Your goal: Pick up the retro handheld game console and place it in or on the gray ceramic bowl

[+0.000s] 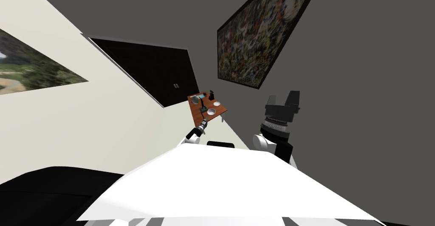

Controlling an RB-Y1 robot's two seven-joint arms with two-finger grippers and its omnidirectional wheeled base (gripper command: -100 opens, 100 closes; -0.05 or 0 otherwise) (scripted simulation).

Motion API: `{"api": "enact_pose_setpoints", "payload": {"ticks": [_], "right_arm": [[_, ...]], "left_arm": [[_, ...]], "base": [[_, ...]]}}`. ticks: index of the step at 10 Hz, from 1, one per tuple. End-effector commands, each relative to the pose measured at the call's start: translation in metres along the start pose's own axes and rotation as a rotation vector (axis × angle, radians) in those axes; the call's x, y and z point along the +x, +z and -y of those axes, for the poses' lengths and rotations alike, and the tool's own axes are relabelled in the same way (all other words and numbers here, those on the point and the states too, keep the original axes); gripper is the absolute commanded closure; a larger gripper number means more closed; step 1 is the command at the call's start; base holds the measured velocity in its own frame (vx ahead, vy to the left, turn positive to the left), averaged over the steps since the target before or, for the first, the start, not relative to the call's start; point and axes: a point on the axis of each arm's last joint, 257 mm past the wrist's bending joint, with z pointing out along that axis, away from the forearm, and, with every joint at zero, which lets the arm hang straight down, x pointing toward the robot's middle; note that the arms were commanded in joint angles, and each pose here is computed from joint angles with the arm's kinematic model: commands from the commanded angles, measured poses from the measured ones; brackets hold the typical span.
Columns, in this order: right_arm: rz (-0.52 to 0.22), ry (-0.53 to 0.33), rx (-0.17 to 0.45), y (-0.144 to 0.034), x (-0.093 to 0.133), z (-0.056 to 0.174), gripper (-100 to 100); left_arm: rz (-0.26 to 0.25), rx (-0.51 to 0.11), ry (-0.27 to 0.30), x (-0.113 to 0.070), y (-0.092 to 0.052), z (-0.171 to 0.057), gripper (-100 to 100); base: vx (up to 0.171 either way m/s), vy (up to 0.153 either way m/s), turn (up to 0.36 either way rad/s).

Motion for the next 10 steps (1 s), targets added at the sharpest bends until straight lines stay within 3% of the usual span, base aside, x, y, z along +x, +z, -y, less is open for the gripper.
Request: {"api": "enact_pose_setpoints", "payload": {"ticks": [1, 4, 10], "right_arm": [[0.000, 0.000, 0.000, 0.000, 0.000, 0.000, 0], [0.000, 0.000, 0.000, 0.000, 0.000, 0.000, 0], [0.000, 0.000, 0.000, 0.000, 0.000, 0.000, 0]], "left_arm": [[-0.004, -0.051, 0.044, -0.009, 0.000, -0.022, -100], [-0.008, -0.114, 0.089, -0.019, -0.003, -0.050, -100], [-0.009, -0.347, 0.216, -0.067, -0.022, -0.142, -100]], "base": [[-0.119, -0.187, -0.197], [-0.056, -0.089, -0.115], [-0.017, -0.078, -0.214]]}}
